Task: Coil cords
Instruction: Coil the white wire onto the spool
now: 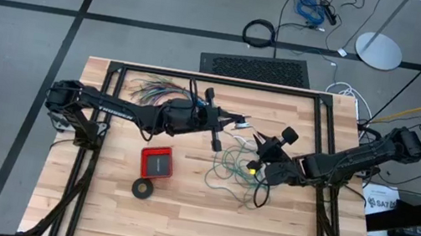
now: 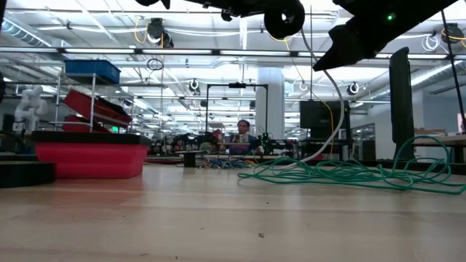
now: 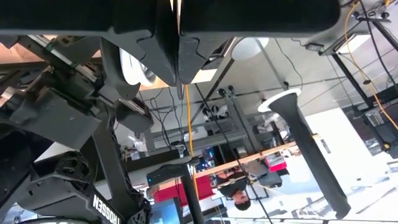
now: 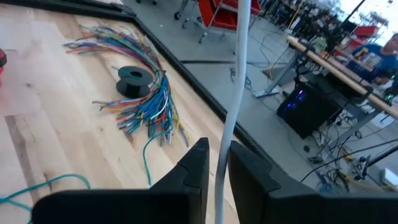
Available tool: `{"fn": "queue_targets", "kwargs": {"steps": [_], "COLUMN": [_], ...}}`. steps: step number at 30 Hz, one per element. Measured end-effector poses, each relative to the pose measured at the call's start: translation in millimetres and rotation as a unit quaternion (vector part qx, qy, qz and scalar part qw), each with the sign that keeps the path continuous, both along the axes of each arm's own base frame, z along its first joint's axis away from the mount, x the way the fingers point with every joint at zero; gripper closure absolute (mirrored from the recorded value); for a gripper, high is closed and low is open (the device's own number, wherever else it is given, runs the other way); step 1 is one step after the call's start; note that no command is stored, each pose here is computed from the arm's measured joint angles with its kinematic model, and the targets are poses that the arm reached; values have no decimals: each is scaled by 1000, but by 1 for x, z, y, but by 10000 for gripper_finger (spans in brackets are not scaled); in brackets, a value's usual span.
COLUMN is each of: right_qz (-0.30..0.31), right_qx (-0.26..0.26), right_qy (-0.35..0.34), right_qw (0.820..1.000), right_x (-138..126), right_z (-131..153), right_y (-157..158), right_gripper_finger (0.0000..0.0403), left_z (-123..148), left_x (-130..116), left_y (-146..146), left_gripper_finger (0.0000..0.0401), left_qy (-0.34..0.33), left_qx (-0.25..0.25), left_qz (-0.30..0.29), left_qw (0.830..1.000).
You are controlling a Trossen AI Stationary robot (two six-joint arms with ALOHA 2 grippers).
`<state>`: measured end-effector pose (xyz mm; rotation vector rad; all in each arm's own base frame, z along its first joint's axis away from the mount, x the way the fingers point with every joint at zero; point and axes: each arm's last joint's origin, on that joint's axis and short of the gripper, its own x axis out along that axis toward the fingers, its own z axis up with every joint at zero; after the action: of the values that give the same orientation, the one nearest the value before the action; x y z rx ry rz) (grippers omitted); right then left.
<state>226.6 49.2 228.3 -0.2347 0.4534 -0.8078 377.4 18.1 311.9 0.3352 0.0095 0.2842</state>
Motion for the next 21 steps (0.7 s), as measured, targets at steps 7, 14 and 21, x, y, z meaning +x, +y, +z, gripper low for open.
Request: {"fn": "queue_targets", "kwargs": {"steps": [7, 14, 21], "right_qz": [-7, -14, -18], "right_qx": [13, 22, 28], "right_qy": [-2, -3, -3], "right_qw": [1000, 1000, 999], "right_x": [-1, -3, -6], "right_z": [-2, -4, -6], "right_y": [-1, -2, 0], "right_gripper_finger": [375, 365, 373], "left_z": [0, 4, 4], "left_x": [0, 0, 0], "left_y": [0, 0, 1], "left_gripper_finger": [401, 401, 401], "left_qy": [-5, -22, -29], "left_qx": [-10, -10, -21], "left_qz": [-5, -5, -7], "left_qw": [1000, 1000, 999]}}
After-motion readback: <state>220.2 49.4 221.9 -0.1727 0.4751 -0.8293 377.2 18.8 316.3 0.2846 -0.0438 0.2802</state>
